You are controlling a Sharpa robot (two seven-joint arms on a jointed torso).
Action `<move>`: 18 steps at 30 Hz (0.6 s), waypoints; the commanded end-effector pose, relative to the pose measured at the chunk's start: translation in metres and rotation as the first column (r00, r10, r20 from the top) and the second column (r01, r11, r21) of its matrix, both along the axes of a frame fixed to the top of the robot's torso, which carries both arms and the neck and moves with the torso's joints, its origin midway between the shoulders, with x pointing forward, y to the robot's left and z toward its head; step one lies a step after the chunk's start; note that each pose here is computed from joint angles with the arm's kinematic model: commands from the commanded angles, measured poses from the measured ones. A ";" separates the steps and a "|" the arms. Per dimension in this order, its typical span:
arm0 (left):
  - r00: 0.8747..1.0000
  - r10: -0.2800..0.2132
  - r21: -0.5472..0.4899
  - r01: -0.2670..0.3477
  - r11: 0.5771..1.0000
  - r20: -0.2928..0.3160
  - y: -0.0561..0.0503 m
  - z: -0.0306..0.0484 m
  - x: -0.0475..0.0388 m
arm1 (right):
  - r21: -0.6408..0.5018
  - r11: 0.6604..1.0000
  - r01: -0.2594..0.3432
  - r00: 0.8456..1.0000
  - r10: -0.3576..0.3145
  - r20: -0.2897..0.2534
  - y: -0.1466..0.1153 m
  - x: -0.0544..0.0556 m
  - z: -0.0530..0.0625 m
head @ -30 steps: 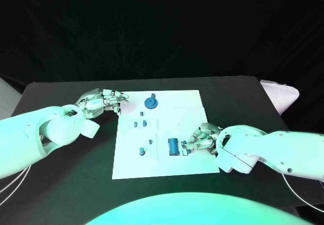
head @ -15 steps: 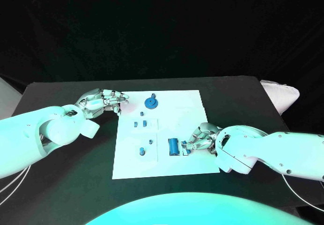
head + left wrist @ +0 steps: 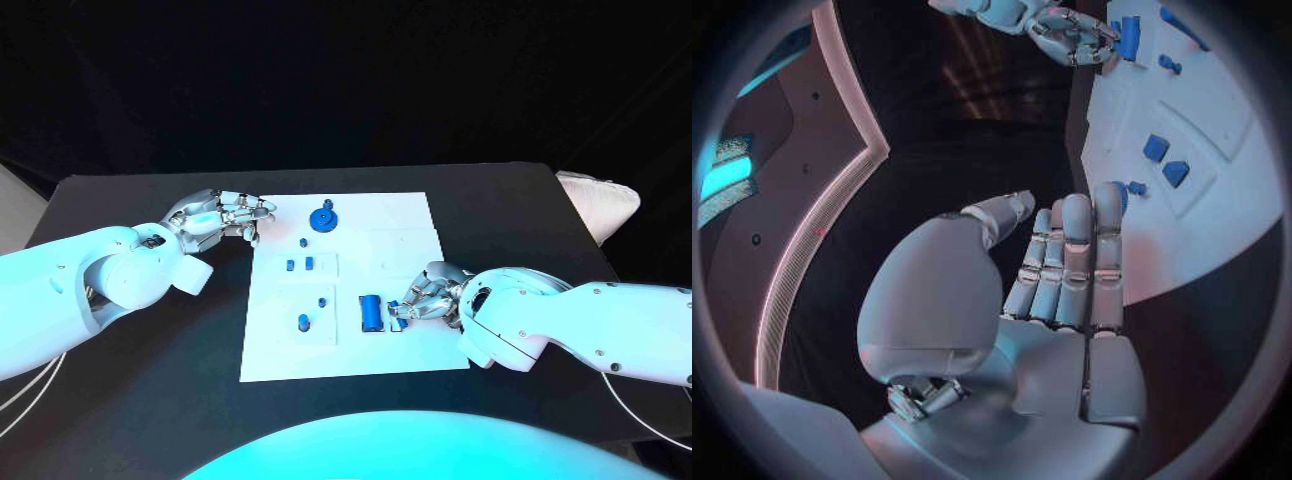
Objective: Assemble the parts on the task board
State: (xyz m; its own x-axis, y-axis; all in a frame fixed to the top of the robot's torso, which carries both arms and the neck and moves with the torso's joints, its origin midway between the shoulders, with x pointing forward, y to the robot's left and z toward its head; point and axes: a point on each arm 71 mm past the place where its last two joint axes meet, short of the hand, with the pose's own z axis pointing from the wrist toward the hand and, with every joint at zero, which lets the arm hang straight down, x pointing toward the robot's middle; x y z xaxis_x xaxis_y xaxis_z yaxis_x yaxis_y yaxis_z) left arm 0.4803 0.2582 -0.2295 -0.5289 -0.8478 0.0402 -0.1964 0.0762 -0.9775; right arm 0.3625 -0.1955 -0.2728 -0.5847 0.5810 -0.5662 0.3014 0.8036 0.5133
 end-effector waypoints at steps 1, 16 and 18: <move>1.000 -0.019 -0.009 0.019 1.000 0.000 -0.002 0.0008 -0.0008 | -0.003 1.000 -0.026 1.000 0.026 0.002 0.003 -0.001 0.000; 1.000 -0.018 -0.007 0.018 1.000 0.000 -0.002 0.0007 -0.0009 | -0.003 0.999 -0.036 0.999 0.036 0.000 0.005 -0.001 0.000; 1.000 -0.018 -0.007 0.018 1.000 0.000 -0.002 0.0007 -0.0009 | -0.003 0.999 -0.036 0.999 0.036 0.000 0.004 0.000 0.000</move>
State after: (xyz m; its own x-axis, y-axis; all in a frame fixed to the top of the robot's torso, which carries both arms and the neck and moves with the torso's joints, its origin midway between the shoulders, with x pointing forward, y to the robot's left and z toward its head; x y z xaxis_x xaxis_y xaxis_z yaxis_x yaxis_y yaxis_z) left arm 0.4802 0.2585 -0.2296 -0.5293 -0.8475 0.0398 -0.1985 0.0781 -0.9770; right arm 0.3634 -0.1946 -0.2732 -0.5869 0.5766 -0.5684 0.2985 0.8067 0.5101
